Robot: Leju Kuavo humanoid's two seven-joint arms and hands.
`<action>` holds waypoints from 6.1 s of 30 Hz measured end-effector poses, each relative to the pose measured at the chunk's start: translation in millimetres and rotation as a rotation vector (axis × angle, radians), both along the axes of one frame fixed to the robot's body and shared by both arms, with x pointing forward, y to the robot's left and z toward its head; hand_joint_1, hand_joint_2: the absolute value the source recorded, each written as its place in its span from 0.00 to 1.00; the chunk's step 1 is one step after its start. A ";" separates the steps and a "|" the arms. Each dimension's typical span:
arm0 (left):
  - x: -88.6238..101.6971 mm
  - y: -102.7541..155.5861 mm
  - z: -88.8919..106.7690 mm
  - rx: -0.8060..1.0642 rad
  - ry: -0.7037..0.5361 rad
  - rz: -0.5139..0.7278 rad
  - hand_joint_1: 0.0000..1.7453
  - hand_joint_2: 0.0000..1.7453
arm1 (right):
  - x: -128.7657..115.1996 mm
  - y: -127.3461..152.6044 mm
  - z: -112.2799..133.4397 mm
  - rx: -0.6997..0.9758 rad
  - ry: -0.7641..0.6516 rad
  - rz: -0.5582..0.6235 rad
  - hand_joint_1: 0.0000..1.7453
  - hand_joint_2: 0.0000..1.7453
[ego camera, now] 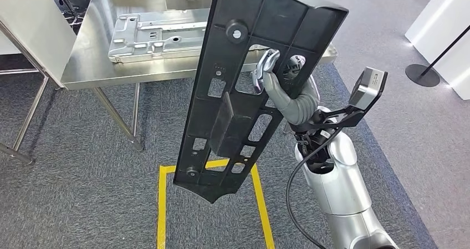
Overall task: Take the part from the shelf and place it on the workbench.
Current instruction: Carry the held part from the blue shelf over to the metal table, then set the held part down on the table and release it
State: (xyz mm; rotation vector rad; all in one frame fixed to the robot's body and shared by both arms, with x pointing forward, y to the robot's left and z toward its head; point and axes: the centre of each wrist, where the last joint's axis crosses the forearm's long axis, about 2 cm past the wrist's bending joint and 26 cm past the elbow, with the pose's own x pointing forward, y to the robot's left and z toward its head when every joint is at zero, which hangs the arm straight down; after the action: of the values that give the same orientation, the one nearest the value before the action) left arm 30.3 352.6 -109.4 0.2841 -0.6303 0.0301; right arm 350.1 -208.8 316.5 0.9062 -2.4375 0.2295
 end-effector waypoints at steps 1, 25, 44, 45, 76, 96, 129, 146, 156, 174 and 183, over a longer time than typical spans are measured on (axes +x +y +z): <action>-0.8 -0.3 -0.1 -0.001 0.001 0.000 0.00 1.00 | -0.2 0.0 -0.5 -0.001 0.001 0.001 1.00 1.00; -6.4 -1.8 -0.7 0.005 0.001 0.045 0.00 1.00 | -16.9 11.3 13.3 -0.057 -0.077 0.078 1.00 1.00; -3.6 -9.2 -1.2 -0.007 -0.012 0.070 0.00 1.00 | -14.5 8.1 25.9 -0.092 -0.085 0.138 1.00 1.00; -4.5 -9.4 -1.3 -0.008 -0.010 0.070 0.00 1.00 | -14.2 7.9 25.2 -0.093 -0.083 0.137 1.00 1.00; -6.0 -6.7 -1.2 -0.012 -0.010 0.080 0.00 1.00 | -3.3 -9.3 19.4 -0.096 -0.057 0.153 1.00 1.00; -8.6 -8.8 -1.6 -0.024 -0.012 0.080 0.00 1.00 | -4.8 -12.0 39.1 -0.103 -0.096 0.140 1.00 1.00; -4.5 -14.2 -1.8 -0.038 -0.020 0.085 0.00 1.00 | 3.5 -9.7 67.4 -0.081 -0.122 0.047 1.00 1.00; -5.6 -9.9 -1.4 -0.021 -0.023 0.084 0.00 1.00 | -4.6 -13.7 84.5 -0.053 -0.193 0.014 1.00 1.00; -3.4 -9.0 -1.2 -0.023 -0.031 0.082 0.00 1.00 | -10.1 -15.0 96.4 -0.042 -0.232 -0.004 1.00 1.00; -3.6 -2.5 -0.5 0.006 -0.024 0.084 0.00 1.00 | 2.1 -40.0 112.7 -0.090 -0.306 -0.448 1.00 1.00; -2.8 -1.8 -0.3 0.011 -0.032 0.085 0.00 1.00 | 28.9 -50.6 102.0 -0.324 -0.279 -1.078 1.00 1.00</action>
State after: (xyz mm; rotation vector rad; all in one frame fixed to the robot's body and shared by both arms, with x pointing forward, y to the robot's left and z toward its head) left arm 27.5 350.8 -109.7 0.3212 -0.6499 0.1134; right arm 379.1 -259.4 418.5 -0.6445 -2.6513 0.3342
